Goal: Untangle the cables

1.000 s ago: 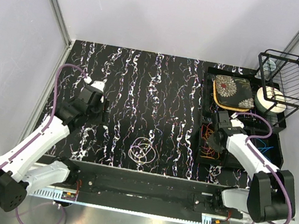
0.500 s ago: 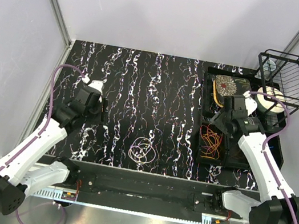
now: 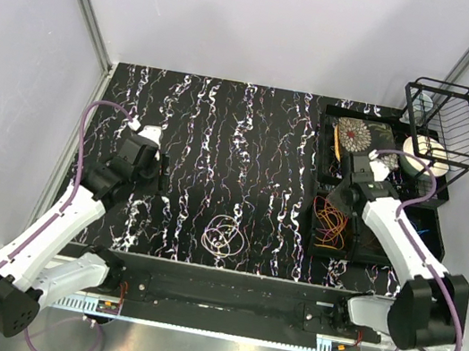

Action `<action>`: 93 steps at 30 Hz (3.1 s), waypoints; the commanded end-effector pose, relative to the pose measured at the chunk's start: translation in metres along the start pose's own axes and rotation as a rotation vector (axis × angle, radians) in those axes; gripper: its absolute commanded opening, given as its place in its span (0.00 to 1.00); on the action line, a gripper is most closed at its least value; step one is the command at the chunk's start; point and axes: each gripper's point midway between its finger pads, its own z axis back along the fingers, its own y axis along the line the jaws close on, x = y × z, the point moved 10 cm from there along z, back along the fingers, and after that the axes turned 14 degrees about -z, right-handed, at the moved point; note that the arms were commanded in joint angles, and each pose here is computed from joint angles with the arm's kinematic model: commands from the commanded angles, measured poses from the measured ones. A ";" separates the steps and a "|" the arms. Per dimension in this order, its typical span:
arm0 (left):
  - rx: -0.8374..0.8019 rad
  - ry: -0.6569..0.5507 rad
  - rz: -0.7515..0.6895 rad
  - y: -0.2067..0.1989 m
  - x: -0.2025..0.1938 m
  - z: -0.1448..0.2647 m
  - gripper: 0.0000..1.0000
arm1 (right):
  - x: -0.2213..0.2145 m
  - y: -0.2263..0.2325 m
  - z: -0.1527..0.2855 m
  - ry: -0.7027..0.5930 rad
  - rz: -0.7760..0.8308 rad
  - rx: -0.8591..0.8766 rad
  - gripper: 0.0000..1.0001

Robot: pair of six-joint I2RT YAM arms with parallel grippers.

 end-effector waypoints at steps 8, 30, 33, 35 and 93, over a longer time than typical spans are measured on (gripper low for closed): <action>0.033 -0.033 0.005 0.001 0.007 -0.003 0.64 | -0.022 -0.010 -0.058 0.036 -0.019 -0.030 0.28; 0.032 -0.034 0.010 0.001 0.006 -0.001 0.64 | 0.009 0.001 0.017 0.006 0.006 0.172 0.41; 0.029 -0.042 0.011 0.001 0.006 0.000 0.65 | 0.018 0.009 0.038 0.012 0.007 0.250 0.44; 0.040 -0.053 0.004 -0.001 0.006 0.004 0.65 | 0.018 0.012 0.048 0.044 0.016 0.305 0.46; -0.228 0.214 -0.420 -0.225 -0.056 -0.096 0.00 | -0.010 0.007 0.059 0.239 0.141 0.578 0.49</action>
